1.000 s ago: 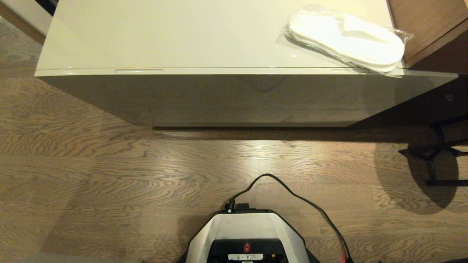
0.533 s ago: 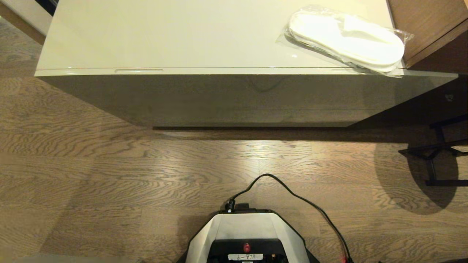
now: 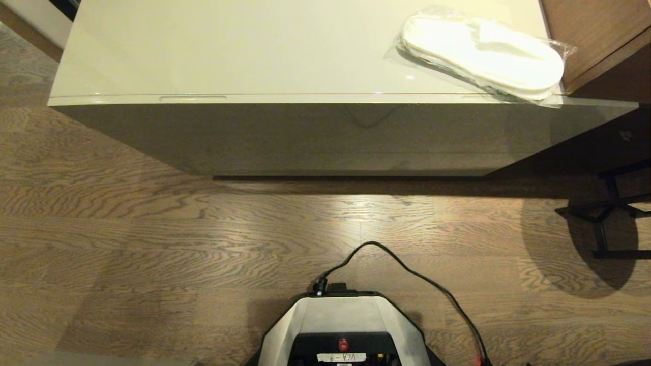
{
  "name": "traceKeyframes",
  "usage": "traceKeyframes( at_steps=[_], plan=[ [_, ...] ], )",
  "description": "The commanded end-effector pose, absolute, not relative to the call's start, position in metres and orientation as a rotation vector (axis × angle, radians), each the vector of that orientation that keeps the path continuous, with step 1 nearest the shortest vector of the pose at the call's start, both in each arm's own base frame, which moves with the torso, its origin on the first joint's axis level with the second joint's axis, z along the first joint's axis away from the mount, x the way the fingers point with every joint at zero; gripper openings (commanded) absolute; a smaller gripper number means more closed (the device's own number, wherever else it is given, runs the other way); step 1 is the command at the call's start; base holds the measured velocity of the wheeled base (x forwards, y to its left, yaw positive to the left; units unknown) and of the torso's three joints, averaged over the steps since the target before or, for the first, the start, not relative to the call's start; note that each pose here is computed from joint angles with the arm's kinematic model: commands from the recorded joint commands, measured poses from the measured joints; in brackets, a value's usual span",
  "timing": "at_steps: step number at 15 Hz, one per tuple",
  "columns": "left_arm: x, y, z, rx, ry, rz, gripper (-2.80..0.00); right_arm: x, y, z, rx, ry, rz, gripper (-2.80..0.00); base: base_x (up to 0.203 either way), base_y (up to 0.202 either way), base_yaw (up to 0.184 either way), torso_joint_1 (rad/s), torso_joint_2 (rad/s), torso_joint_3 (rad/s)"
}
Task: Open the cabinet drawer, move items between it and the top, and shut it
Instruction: Open the drawer
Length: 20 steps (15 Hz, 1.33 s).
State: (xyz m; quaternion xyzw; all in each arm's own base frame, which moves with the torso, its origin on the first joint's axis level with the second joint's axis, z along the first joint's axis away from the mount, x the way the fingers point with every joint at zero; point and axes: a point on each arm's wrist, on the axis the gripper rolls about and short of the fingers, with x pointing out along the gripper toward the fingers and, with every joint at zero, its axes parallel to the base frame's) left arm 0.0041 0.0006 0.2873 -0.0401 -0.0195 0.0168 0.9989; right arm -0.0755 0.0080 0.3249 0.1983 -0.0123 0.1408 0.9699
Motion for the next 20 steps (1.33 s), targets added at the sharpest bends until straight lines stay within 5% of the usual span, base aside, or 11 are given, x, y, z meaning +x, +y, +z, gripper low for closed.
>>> traceKeyframes(
  at_steps=[1,6,10,20],
  plan=[
    [0.072,0.0,0.292,-0.089,0.168,0.008,-2.8,0.01,0.007,0.339,0.47,0.228,0.256,-2.8,0.0,0.0,0.0,0.0,0.0,0.0],
    [0.198,-0.001,0.281,-0.091,0.25,-0.043,-2.8,0.166,0.01,0.299,0.438,0.572,0.214,-2.8,0.0,0.0,0.0,0.0,0.0,0.0],
    [0.256,-0.009,0.264,-0.128,0.237,-0.075,-2.8,0.249,0.047,0.262,0.279,0.542,-0.009,-2.8,0.0,0.0,0.0,0.0,0.0,0.0],
    [0.278,-0.044,0.314,-0.102,0.013,0.114,-2.8,0.276,0.08,0.307,0.317,0.206,-0.163,-2.8,0.0,0.0,0.0,0.0,0.0,0.0]
  ],
)
